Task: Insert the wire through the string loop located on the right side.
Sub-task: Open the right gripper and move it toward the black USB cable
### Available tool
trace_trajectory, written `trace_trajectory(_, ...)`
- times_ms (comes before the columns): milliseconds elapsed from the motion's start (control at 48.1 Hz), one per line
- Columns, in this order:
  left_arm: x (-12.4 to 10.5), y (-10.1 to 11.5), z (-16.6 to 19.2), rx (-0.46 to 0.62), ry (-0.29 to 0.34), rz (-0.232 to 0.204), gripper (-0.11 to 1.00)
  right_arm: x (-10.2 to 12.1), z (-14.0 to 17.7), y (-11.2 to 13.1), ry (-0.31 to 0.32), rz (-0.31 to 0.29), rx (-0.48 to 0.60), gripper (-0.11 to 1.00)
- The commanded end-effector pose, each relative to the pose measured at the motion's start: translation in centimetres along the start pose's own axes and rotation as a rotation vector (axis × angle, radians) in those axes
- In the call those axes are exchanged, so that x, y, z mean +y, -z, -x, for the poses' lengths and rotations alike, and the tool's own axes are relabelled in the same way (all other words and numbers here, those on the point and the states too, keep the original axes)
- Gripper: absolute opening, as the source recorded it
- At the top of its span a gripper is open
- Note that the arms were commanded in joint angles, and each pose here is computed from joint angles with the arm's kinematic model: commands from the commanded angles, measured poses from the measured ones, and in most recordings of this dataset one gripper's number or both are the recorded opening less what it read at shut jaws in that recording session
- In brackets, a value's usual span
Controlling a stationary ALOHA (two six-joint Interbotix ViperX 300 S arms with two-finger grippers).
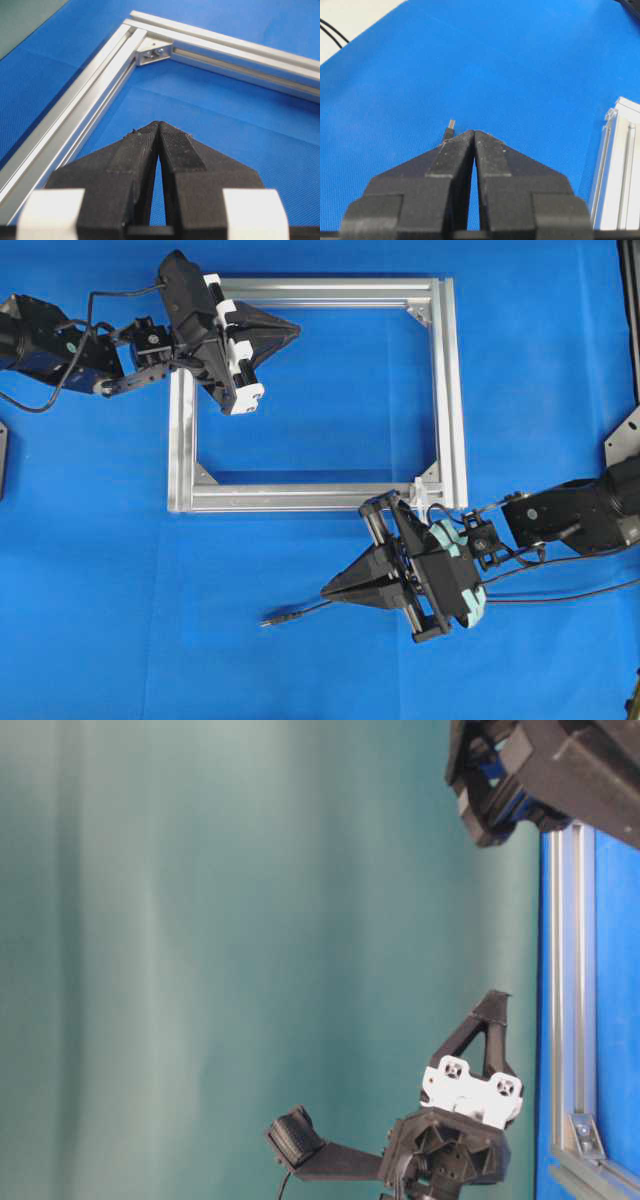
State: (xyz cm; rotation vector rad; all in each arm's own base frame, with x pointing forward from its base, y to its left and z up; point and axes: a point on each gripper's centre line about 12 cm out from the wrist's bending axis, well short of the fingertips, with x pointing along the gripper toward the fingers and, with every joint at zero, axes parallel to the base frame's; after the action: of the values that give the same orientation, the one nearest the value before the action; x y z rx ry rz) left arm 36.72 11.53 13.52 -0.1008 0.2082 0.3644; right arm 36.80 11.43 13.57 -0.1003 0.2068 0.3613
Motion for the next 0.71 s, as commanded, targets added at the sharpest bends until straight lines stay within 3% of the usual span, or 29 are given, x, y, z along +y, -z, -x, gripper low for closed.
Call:
trace_trajectory(0, -0.53, -1.66, 0.2, -0.036, 0.023, -0.023, 0.0, 0.34, 0.02, -1.99, -0.009, 0.008, -0.056, 0.0)
trace_trajectory(125, -0.47, -1.59, 0.3, -0.026, 0.022, -0.032, 0.0, 0.69, -0.01, -1.96, -0.026, 0.027, -0.027, -0.06)
trace_trajectory(541, -0.49, -1.72, 0.16, -0.029, 0.022, -0.033, 0.0, 0.86, -0.14, -1.97, -0.032, -0.006, -0.014, -0.06)
trace_trajectory(687, -0.49, -1.78, 0.18, -0.03, 0.022, -0.033, 0.0, 0.86, -0.17, -2.07, -0.032, -0.025, -0.02, 0.07)
